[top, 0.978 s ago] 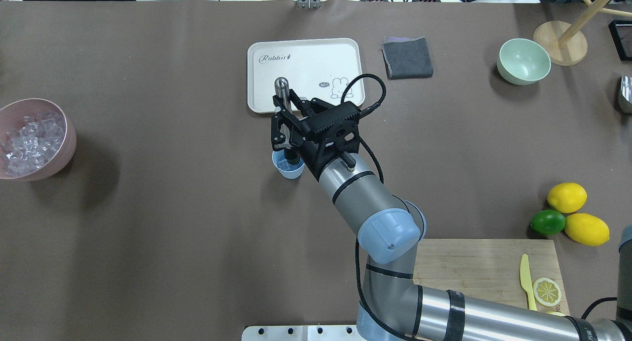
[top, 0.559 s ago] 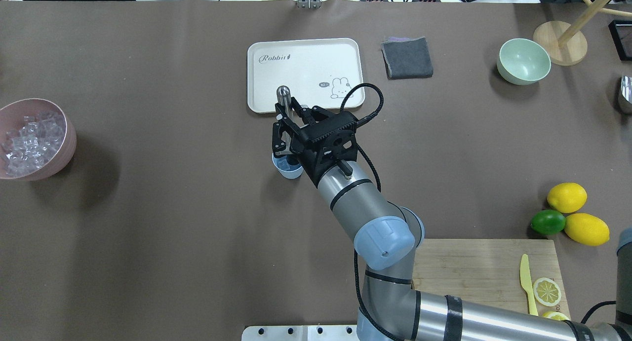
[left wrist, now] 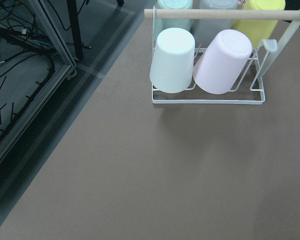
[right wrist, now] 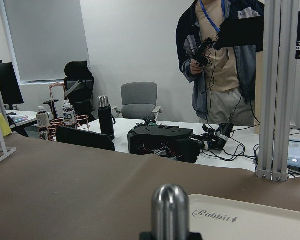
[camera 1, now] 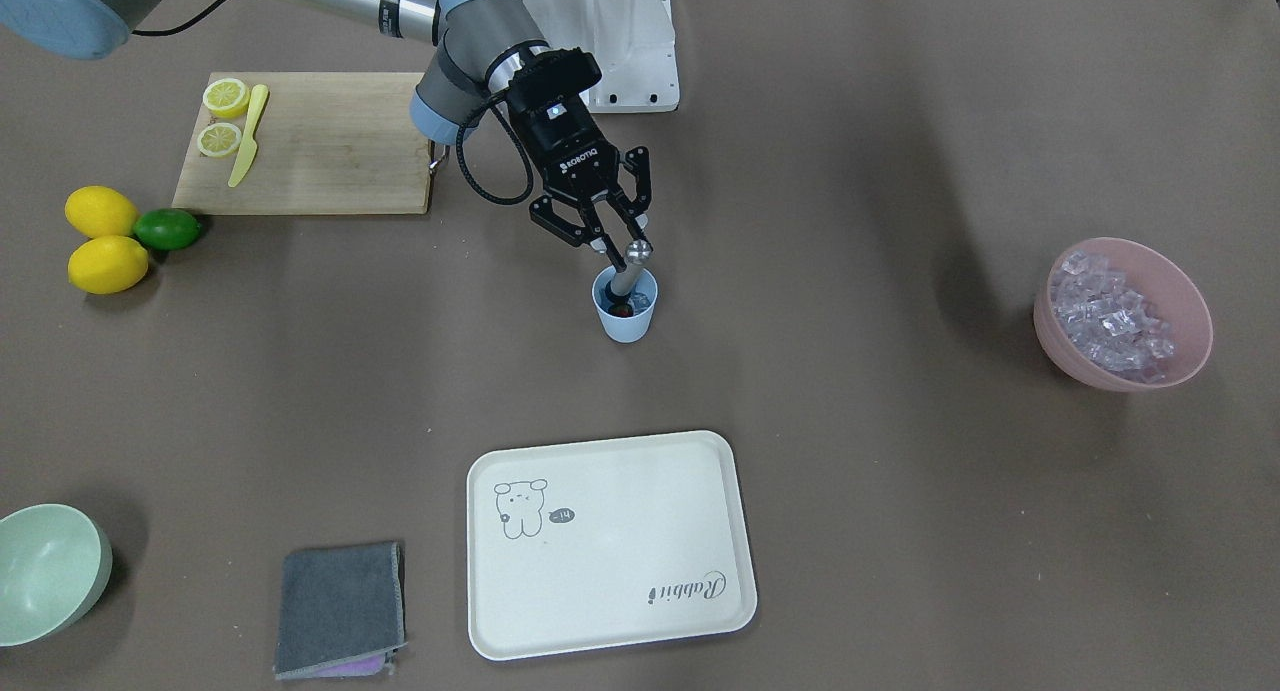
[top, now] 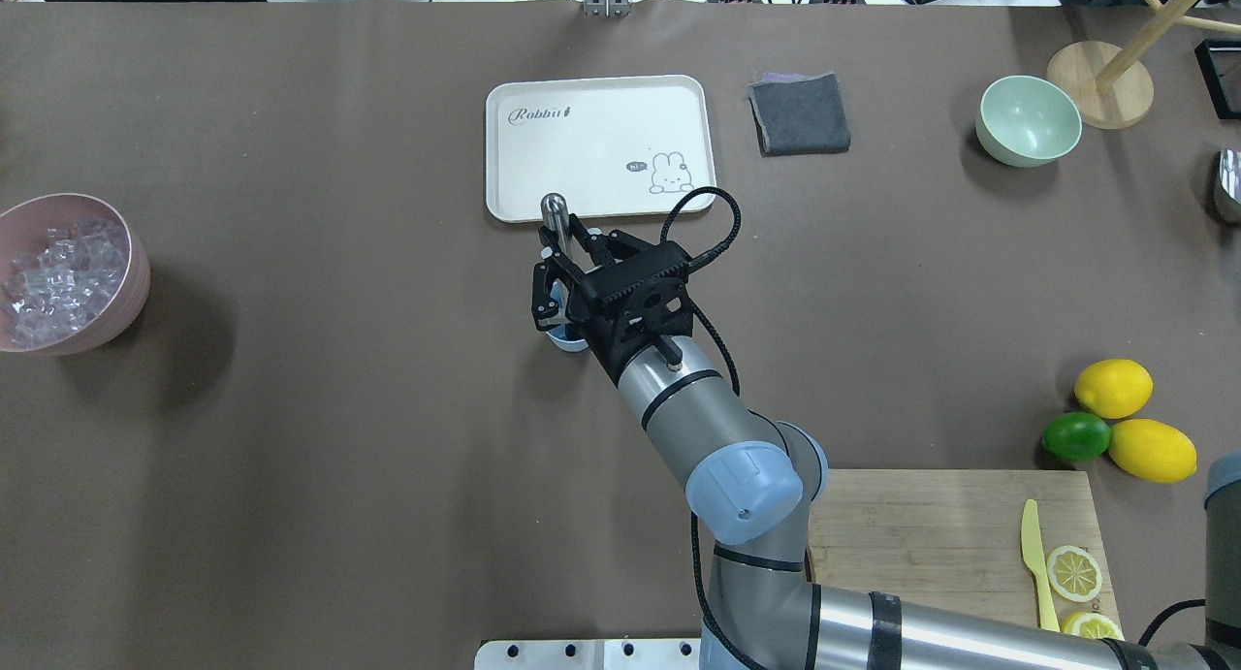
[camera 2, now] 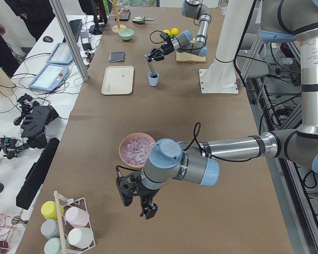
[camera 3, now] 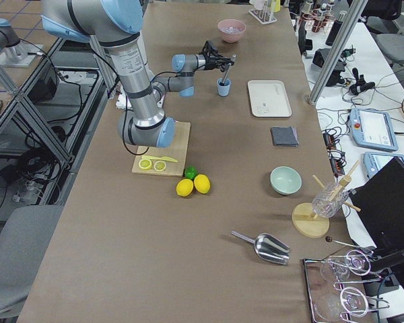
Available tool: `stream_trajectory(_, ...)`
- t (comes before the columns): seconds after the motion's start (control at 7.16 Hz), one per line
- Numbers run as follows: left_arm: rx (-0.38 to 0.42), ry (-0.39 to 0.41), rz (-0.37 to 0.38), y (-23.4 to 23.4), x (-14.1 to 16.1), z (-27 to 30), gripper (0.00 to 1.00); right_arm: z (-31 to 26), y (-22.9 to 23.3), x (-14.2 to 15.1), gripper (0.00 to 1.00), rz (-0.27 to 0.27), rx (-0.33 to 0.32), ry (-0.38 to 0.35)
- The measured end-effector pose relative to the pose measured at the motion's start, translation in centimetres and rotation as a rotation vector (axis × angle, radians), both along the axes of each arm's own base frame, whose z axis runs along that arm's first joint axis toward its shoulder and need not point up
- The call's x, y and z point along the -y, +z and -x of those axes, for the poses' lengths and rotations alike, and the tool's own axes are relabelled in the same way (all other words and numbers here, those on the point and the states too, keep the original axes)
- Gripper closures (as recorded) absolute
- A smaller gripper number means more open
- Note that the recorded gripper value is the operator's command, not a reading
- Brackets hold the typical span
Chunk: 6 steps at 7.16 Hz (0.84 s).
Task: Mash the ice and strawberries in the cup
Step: 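Press the muddler down into the cup repeatedly with the right gripper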
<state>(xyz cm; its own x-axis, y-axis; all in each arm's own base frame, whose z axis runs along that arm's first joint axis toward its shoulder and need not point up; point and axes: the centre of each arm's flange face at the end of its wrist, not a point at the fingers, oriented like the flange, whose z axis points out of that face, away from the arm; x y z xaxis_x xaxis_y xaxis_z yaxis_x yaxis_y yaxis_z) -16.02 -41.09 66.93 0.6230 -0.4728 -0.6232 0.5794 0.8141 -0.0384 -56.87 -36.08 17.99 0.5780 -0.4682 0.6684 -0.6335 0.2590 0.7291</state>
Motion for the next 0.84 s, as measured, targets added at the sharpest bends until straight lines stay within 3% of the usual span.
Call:
stream_trajectory(0.56, 0.000, -0.001, -0.002, -0.2, 0.3, 0.1, 0.02, -2.8, -4.5, 0.1, 1.00, -0.028, 0.091, 0.019)
stream_trajectory(0.84, 0.000, -0.001, -0.003, -0.2, 0.2, 0.0, 0.02, -3.6, -4.9, 0.5, 1.00, -0.040, 0.088, 0.034)
